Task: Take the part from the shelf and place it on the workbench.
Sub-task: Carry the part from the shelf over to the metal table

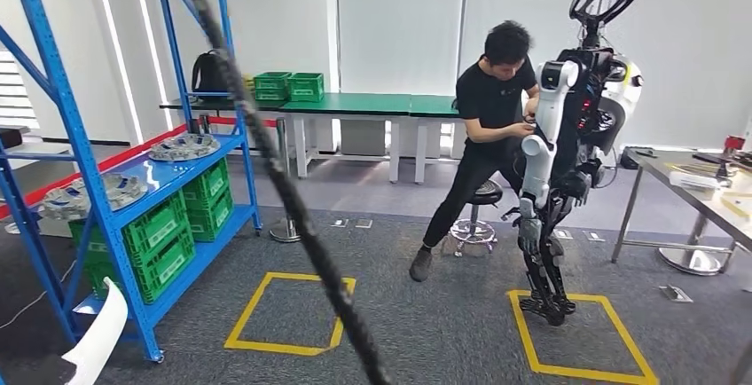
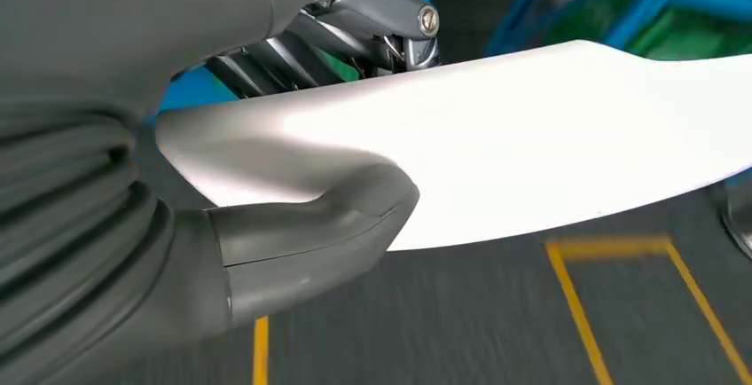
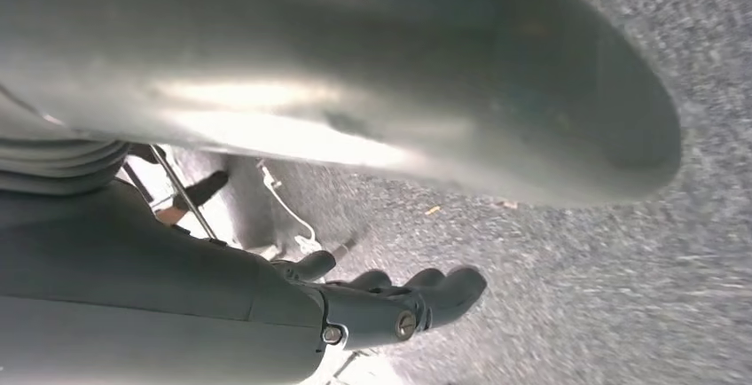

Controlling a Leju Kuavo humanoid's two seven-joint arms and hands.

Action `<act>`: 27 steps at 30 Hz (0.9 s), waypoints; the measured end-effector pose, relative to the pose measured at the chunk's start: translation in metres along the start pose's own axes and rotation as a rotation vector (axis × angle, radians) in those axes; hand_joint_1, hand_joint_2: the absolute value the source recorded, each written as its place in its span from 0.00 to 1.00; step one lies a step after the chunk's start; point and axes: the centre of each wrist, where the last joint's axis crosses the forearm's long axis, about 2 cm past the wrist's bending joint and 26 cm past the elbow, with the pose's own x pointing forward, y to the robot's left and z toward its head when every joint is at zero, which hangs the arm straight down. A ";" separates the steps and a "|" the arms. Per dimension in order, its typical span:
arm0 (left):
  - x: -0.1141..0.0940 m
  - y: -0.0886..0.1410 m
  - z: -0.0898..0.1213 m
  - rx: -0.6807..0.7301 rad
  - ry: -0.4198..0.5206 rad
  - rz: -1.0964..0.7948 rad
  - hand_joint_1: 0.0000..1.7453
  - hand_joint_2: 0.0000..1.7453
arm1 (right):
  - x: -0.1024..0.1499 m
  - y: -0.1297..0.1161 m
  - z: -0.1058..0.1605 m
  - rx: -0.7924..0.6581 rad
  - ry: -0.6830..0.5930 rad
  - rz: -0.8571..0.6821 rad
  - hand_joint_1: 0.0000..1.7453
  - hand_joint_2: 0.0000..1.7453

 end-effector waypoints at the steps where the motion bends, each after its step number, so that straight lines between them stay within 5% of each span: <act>1: -0.001 -0.001 0.000 -0.026 0.010 0.065 1.00 1.00 | 0.000 0.000 0.000 0.000 0.000 0.003 0.00 0.00; 10: -0.007 -0.002 0.004 -0.197 -0.010 0.225 1.00 1.00 | 0.002 -0.004 -0.001 0.000 -0.012 0.018 0.00 0.00; 15: -0.006 0.004 0.003 -0.180 -0.016 0.168 1.00 1.00 | 0.002 -0.005 -0.001 0.000 -0.015 0.019 0.00 0.00; 27: 0.031 0.002 -0.010 -0.031 0.063 -0.753 1.00 1.00 | 0.001 -0.004 -0.001 0.000 -0.015 0.026 0.00 0.00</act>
